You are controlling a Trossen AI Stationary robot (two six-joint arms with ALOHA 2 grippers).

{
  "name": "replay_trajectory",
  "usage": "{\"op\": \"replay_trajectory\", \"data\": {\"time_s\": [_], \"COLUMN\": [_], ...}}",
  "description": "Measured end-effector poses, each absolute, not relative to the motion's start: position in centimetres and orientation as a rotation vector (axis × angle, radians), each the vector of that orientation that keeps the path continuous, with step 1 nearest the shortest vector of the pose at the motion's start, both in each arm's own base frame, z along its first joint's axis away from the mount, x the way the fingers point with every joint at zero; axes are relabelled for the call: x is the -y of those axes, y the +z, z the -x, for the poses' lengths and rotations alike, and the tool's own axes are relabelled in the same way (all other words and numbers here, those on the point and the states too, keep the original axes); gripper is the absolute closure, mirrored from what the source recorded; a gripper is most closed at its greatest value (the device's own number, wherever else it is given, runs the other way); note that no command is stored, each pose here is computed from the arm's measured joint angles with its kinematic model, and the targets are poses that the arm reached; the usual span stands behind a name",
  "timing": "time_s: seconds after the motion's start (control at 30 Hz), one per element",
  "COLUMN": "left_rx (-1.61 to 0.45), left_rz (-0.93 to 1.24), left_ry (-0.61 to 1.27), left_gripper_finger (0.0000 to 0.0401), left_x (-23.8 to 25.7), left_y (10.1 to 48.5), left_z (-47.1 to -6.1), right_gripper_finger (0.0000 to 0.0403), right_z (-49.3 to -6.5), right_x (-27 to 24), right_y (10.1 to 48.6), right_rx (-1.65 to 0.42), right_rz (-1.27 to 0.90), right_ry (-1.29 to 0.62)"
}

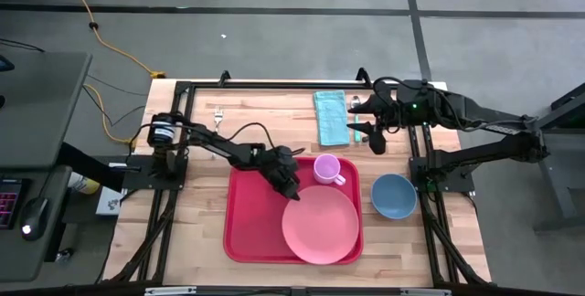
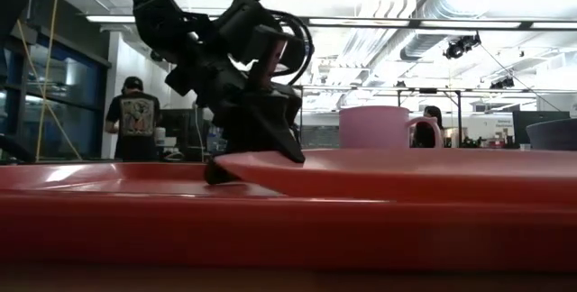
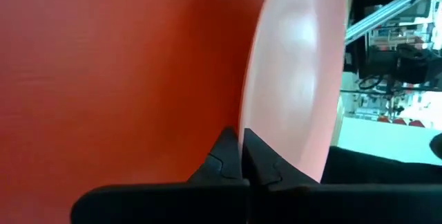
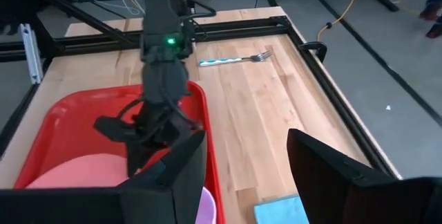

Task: Set up tray
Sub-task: Put the pink plate on the red serving tray below the pink mug

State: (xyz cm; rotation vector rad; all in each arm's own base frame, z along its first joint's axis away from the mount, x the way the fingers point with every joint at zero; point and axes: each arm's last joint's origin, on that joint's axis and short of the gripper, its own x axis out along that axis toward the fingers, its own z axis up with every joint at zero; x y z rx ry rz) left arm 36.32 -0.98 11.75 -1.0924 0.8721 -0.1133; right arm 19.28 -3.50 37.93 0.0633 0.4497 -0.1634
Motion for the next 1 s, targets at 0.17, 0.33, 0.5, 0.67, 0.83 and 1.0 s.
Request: {"op": "replay_trajectory", "data": {"time_s": [0.17,0.33,0.5,0.67,0.83,1.0], "left_rx": [-0.865,-0.913,-0.970,-0.966,-0.958,-0.948], "left_rz": [1.091,1.090,1.091,1.092,1.085,1.061], "left_ry": [-0.095,-0.114,-0.112,-0.115,-0.095,-0.101], "left_gripper_finger": [0.0387,0.0387,0.0387,0.0365,0.0370,0.0375], "left_x": [-0.6,-0.8,-0.7,-0.7,-0.8,-0.8], "left_y": [11.7,11.6,11.3,11.3,11.2,11.2], "left_z": [-36.2,-35.9,-35.5,-35.5,-35.5,-35.5], "right_gripper_finger": [0.0222,0.0222,0.0222,0.0222,0.0222,0.0221], "right_z": [-19.3,-19.3,-19.3,-19.3,-19.3,-19.3], "right_x": [3.4,3.4,3.4,3.5,3.5,3.5], "right_y": [37.9,37.9,37.9,37.9,37.9,37.9], "right_rx": [-0.454,-0.453,-0.454,-0.454,-0.455,-0.455], "right_rz": [-0.072,-0.071,-0.047,-0.040,-0.026,-0.022], "right_ry": [-0.144,-0.143,-0.144,-0.146,-0.143,-0.143]}}
